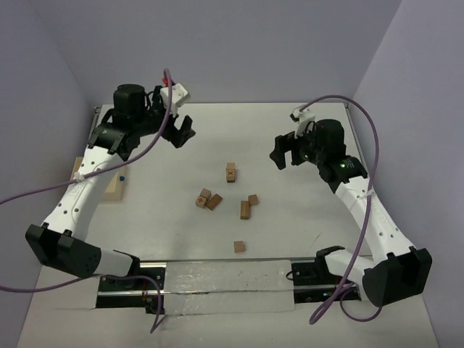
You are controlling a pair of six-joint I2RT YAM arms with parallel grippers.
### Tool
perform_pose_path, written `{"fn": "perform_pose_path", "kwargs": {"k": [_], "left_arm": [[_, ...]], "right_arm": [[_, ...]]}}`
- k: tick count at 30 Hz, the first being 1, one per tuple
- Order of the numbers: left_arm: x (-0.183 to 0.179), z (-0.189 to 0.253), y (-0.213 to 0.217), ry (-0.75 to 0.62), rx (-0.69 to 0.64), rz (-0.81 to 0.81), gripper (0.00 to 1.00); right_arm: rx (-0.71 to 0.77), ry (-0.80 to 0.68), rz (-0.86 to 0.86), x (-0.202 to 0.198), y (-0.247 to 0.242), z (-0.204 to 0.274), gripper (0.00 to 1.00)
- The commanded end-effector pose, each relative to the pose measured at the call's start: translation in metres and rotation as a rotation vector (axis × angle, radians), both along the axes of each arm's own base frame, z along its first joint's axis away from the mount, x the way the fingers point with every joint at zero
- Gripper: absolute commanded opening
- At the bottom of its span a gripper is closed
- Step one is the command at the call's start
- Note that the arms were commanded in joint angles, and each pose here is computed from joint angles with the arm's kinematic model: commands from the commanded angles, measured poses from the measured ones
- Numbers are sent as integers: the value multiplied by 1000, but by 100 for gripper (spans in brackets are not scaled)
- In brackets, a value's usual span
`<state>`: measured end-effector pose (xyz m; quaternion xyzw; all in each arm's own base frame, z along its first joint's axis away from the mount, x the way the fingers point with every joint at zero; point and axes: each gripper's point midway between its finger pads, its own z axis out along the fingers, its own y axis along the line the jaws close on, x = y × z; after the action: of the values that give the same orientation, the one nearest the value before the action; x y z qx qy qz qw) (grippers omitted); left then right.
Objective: Build the wood block tower
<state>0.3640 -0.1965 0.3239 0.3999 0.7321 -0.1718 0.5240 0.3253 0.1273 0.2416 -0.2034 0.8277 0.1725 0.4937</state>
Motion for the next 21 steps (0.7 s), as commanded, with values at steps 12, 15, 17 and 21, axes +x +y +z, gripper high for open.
{"fn": "perform_pose_path", "kwargs": {"k": [12, 15, 17, 21], "left_arm": [[-28, -61, 31, 248, -220, 163, 99], [-17, -61, 45, 246, -247, 268, 99], [-8, -59, 57, 250, -285, 366, 99], [4, -58, 91, 248, -339, 537, 99]], "right_arm": [[-113, 343, -72, 53, 76, -19, 100], [-155, 359, -193, 50, 97, -30, 100], [-173, 374, -250, 51, 105, -40, 100], [-250, 435, -285, 47, 134, -75, 99]]}}
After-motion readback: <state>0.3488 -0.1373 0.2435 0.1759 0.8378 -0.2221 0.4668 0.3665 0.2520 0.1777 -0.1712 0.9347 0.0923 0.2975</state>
